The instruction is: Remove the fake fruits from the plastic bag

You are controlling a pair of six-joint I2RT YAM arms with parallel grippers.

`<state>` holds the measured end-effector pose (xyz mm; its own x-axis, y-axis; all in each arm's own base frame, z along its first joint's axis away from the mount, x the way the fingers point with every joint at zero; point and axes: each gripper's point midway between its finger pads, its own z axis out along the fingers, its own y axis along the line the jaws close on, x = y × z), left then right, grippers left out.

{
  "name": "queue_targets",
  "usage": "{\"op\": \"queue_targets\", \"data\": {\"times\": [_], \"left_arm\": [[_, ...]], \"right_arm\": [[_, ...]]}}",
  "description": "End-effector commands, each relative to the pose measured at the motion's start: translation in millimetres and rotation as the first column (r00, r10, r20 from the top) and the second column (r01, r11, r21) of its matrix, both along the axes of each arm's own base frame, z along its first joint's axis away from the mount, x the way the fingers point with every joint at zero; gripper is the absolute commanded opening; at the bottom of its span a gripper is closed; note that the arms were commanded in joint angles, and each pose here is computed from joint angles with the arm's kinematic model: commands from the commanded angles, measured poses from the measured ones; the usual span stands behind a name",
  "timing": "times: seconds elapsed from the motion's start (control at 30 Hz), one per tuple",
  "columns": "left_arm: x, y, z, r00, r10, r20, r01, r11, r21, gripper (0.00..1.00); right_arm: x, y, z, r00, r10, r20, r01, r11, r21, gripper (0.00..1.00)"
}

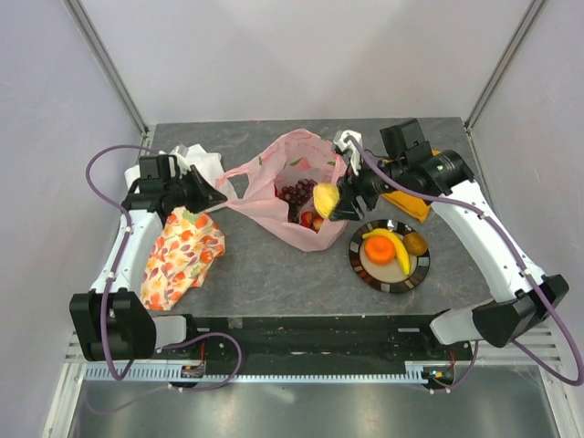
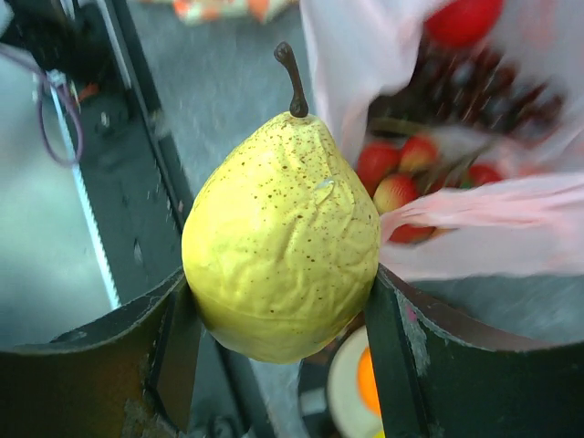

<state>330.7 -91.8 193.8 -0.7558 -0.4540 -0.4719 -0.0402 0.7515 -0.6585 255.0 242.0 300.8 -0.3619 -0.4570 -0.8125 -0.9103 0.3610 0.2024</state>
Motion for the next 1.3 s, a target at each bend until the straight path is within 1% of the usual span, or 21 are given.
{"op": "queue_targets", "data": {"times": [0.0,0.03,0.07,0.1,0.17,0.23,0.3,0.33,0.43,0.47,0.5,0.57,0.6,0.73,0.87,1.0,1.1,1.17,1.2,1.23,1.27], "left_arm": [[9.6,-1.9,24.2,0.998,-0.011,0.07,0.012,1.0,-0.024,0.02],[9.8,-1.8,26.6,0.997,-0.012,0.075,0.013,1.0,-0.022,0.01],[9.7,-1.7,27.3,0.997,-0.013,0.076,0.015,1.0,-0.02,0.02],[10.1,-1.8,27.5,0.997,-0.013,0.076,0.014,1.0,-0.021,0.02],[10.5,-1.5,25.9,0.997,-0.008,0.073,0.009,1.0,-0.022,0.02],[11.0,-1.3,25.8,0.997,-0.005,0.079,0.007,1.0,-0.026,0.01],[9.9,-2.8,25.0,0.997,-0.008,0.076,0.011,0.999,-0.036,0.02],[10.5,-3.7,25.7,0.997,-0.011,0.081,0.014,0.999,-0.039,0.02],[10.6,-5.3,25.6,0.997,-0.016,0.078,0.02,0.999,-0.048,0.02],[10.7,-5.4,25.8,0.997,-0.019,0.081,0.023,0.999,-0.047,0.01],[10.8,-5.3,26.8,0.996,-0.021,0.086,0.025,0.999,-0.045,0.02],[10.6,-4.4,27.9,0.995,-0.023,0.095,0.027,0.999,-0.037,0.01],[10.5,-4.0,27.1,0.995,-0.024,0.095,0.027,0.999,-0.034,0.02],[8.6,-1.8,25.1,0.995,-0.023,0.098,0.026,0.999,-0.028,0.02],[5.1,0.6,21.3,0.996,-0.018,0.092,0.02,0.999,-0.025,0.02],[3.4,5.5,20.9,0.996,-0.007,0.093,0.009,1.0,-0.023,0.01],[3.8,7.6,19.5,0.996,0.002,0.09,0.0,1.0,-0.024,0.02],[5.3,7.6,18.5,0.996,0.006,0.087,-0.003,0.999,-0.031,0.02],[5.9,6.9,19.3,0.996,0.005,0.088,-0.002,0.999,-0.034,0.02],[8.1,7.5,20.6,0.996,0.008,0.093,-0.005,0.999,-0.036,0.01],[8.5,7.1,21.2,0.996,0.007,0.094,-0.003,0.999,-0.039,0.02]], "right_arm": [[-13.2,-29.3,-60.6,0.996,0.03,-0.088,-0.044,0.986,-0.162,0.56],[-20.3,-40.5,-60.5,0.997,0.038,-0.065,-0.05,0.981,-0.19,0.56],[-34.3,-53.7,-65.7,0.994,0.048,-0.094,-0.069,0.97,-0.235,0.56],[-34.5,-68.5,-70.3,0.996,0.049,-0.068,-0.066,0.956,-0.286,0.56],[-47.2,-88.4,-76.9,0.996,0.021,-0.092,-0.049,0.947,-0.318,0.56],[-45.4,-108.3,-85.5,0.995,-0.019,-0.094,-0.015,0.938,-0.345,0.56],[-36.5,-127.0,-94.9,0.994,-0.057,-0.091,0.019,0.929,-0.371,0.56],[-31.5,-137.4,-107.8,0.995,-0.042,-0.093,0.001,0.915,-0.404,0.55],[-10.3,-170.5,-134.6,0.991,-0.084,-0.105,0.025,0.882,-0.471,0.55],[6.0,-182.2,-140.7,0.992,-0.105,-0.063,0.06,0.869,-0.491,0.55],[13.2,-187.6,-154.4,0.99,-0.111,-0.087,0.052,0.859,-0.509,0.56],[31.1,-198.3,-168.1,0.99,-0.123,-0.067,0.068,0.838,-0.541,0.56],[37.7,-200.1,-179.7,0.988,-0.128,-0.09,0.058,0.834,-0.548,0.56],[71.5,-201.8,-191.8,0.987,-0.151,-0.059,0.094,0.829,-0.551,0.57],[87.9,-202.3,-200.6,0.982,-0.174,-0.078,0.102,0.827,-0.552,0.57],[95.6,-192.7,-182.0,0.985,-0.165,-0.048,0.117,0.852,-0.51,0.57],[81.9,-169.7,-154.0,0.992,-0.121,-0.03,0.092,0.874,-0.477,0.57],[59.3,-142.8,-137.5,0.997,-0.075,-0.025,0.055,0.886,-0.46,0.57],[45.3,-133.7,-141.3,0.997,-0.066,-0.048,0.036,0.884,-0.465,0.57],[35.7,-124.2,-141.6,0.99,-0.121,-0.078,0.071,0.881,-0.467,0.57],[22.4,-105.4,-142.1,0.988,-0.114,-0.102,0.055,0.887,-0.459,0.57]]}}
